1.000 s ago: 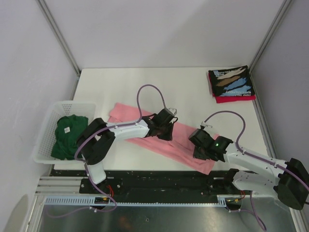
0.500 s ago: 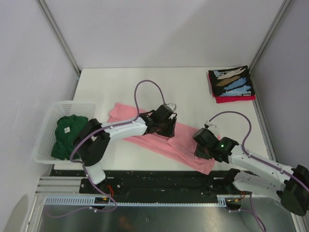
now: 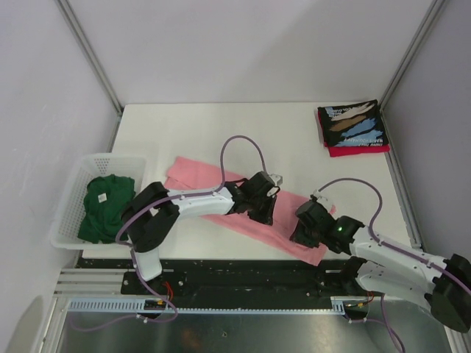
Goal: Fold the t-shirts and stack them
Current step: Rotate the tshirt 90 degrees
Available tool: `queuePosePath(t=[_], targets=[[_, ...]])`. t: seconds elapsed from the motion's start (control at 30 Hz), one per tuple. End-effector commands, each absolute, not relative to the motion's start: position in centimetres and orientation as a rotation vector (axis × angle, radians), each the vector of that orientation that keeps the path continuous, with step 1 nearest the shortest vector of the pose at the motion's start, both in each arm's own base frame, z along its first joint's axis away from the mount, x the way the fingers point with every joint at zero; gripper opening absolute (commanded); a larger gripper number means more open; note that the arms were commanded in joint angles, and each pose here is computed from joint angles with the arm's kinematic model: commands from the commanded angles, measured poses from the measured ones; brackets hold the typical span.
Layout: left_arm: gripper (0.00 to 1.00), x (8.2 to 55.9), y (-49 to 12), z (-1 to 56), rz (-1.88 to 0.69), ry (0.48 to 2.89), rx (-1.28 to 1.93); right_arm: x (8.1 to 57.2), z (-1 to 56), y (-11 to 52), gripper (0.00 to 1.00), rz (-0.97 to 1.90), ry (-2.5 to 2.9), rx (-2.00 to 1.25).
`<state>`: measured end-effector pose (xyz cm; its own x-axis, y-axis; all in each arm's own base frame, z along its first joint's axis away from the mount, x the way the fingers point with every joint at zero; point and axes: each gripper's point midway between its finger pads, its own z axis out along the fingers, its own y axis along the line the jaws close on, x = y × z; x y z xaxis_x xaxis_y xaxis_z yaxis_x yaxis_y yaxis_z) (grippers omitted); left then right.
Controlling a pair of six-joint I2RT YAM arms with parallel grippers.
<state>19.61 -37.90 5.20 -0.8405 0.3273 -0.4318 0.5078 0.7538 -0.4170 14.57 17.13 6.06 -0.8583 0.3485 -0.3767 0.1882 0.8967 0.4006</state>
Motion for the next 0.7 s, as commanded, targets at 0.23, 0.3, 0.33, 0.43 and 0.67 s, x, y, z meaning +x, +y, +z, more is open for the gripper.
queuePosePath(t=[0.23, 0.3, 0.33, 0.43, 0.67], targets=[[0.17, 19.3, -37.3, 2.9, -0.729, 2.667, 0.621, 12.4, 2.6, 17.3, 0.24, 0.592, 2.674, 0.506], [0.18, 19.8, -37.7, 4.1, -0.749, 2.628, 0.626, 12.8, 3.7, 16.8, 0.26, 0.595, 2.641, 0.528], [0.2, 20.0, -37.9, 4.9, -0.764, 2.608, 0.629, 13.0, 4.3, 16.5, 0.28, 0.591, 2.626, 0.54], [0.24, 20.5, -38.5, 7.4, -0.812, 2.553, 0.63, 12.9, 5.6, 15.1, 0.33, 0.567, 2.6, 0.604], [0.33, 21.9, -37.8, 11.2, -0.844, 2.473, 0.595, 11.3, 5.5, 11.7, 0.43, 0.471, 2.575, 0.887]])
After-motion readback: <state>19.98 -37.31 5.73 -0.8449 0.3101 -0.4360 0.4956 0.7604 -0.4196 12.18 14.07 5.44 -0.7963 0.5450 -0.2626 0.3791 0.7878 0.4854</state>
